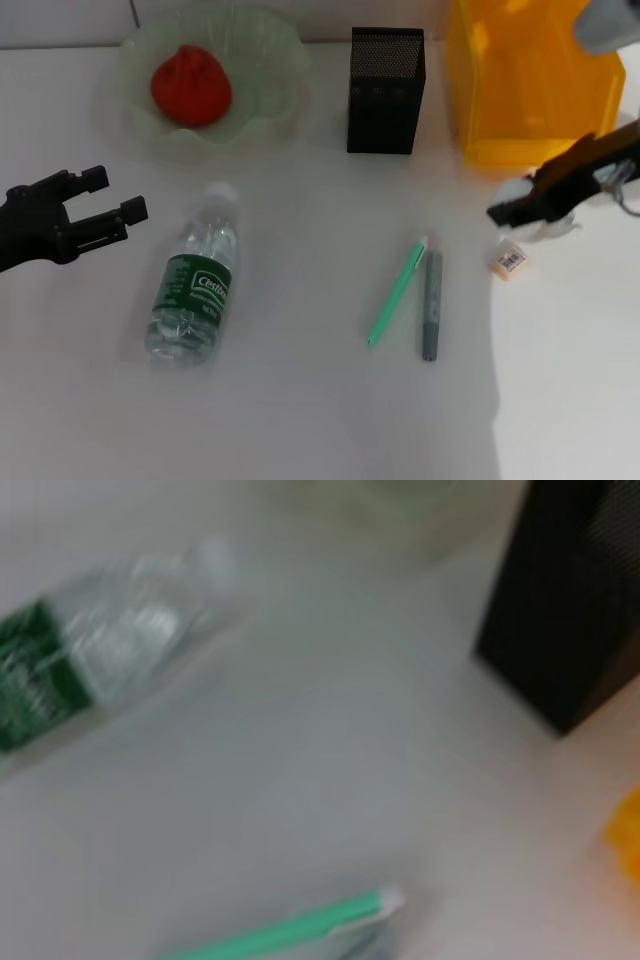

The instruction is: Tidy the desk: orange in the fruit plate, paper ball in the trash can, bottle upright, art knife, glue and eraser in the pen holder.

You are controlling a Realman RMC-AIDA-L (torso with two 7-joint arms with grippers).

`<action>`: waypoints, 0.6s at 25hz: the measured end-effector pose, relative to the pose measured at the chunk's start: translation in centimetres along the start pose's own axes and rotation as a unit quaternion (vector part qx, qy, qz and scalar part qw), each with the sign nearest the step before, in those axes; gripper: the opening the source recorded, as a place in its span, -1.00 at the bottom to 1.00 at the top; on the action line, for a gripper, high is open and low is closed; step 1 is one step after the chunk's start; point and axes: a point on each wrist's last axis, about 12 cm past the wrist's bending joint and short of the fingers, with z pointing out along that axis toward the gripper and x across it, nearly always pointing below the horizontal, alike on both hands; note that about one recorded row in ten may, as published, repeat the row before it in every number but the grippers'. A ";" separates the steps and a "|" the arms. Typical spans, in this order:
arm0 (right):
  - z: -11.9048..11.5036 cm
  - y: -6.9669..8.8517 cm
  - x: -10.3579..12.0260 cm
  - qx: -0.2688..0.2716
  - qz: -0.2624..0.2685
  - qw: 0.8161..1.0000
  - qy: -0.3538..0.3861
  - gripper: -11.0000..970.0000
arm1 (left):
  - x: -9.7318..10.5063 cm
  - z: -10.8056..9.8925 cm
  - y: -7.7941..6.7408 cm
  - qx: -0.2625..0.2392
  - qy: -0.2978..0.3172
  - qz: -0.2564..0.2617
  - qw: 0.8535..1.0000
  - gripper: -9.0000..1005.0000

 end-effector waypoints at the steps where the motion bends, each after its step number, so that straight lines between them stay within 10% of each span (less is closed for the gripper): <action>1: -2.3 -1.3 -0.2 0.033 0.032 0.996 -0.072 -0.01 | 0.0 0.0 0.0 0.000 0.000 0.000 1.000 0.65; 5: -4.7 -5.4 0.9 0.084 0.127 0.954 -0.258 -0.01 | 0.0 0.2 -0.1 0.001 -0.001 -0.001 1.000 0.65; 15: -1.5 -8.5 3.2 0.106 0.179 0.913 -0.351 0.04 | -0.2 0.4 -0.1 0.005 -0.004 -0.004 1.000 0.65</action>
